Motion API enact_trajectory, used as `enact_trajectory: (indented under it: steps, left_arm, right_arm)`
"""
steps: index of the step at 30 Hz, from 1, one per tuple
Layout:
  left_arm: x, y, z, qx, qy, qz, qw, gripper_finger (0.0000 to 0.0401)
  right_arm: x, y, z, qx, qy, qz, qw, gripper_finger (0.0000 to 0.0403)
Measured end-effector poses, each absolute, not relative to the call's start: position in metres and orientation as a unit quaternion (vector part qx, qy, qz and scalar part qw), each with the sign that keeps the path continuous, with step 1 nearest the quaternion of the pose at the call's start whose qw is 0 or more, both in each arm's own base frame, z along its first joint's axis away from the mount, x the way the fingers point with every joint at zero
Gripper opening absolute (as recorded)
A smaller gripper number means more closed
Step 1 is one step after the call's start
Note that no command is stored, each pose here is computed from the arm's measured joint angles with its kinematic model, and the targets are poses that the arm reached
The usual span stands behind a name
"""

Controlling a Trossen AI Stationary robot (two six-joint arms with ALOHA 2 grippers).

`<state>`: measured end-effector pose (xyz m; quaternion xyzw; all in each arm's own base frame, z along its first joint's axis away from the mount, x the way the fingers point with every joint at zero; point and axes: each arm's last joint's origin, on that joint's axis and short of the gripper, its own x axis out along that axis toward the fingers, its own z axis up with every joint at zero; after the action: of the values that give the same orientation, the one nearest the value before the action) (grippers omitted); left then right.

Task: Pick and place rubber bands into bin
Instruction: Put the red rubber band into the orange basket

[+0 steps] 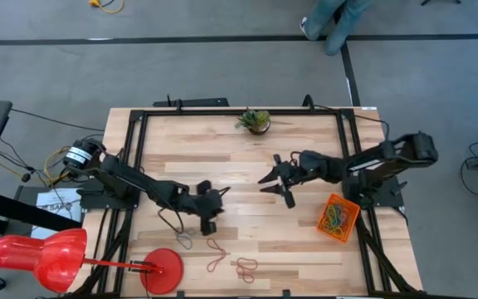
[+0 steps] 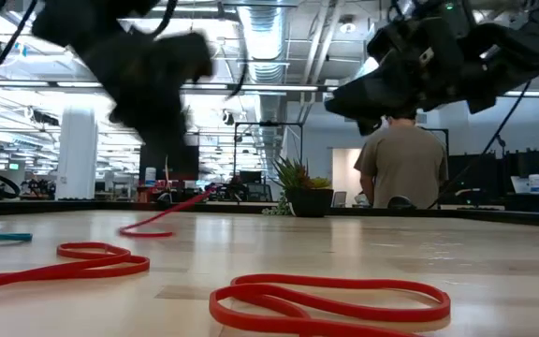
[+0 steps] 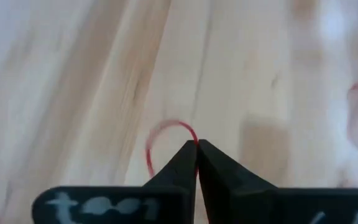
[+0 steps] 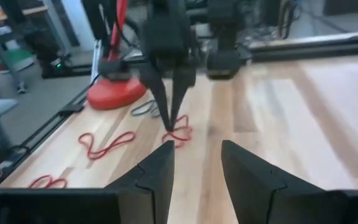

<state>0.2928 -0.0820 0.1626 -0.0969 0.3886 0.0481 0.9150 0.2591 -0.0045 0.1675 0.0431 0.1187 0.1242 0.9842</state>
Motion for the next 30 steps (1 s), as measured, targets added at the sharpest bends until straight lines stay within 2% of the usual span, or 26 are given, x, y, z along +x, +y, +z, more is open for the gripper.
enact_trajectory:
  steps: [6,11,17,24,30]
  left_arm:
    - [0.322,-0.083,0.205,-0.035,0.286,0.006,0.958,0.0000]
    - [0.331,-0.078,0.221,-0.006,0.265,0.004,0.964,0.0000]
    - [0.336,-0.071,0.227,-0.002,0.249,0.011,0.969,0.0000]
    - [0.341,-0.069,0.236,-0.012,0.203,-0.046,0.978,0.0000]
    - [0.342,-0.068,0.237,-0.013,0.201,-0.050,0.978,0.0000]
  right_arm:
    - [0.277,0.008,0.162,0.046,0.134,0.177,0.974,0.0127]
    - [0.282,0.018,0.165,0.031,0.126,0.214,0.968,0.0127]
    - [0.283,0.025,0.170,0.019,0.107,0.221,0.969,0.0127]
    - [0.283,0.021,0.170,0.016,0.108,0.211,0.971,0.0127]
    - [0.283,0.022,0.170,0.016,0.108,0.211,0.971,0.0127]
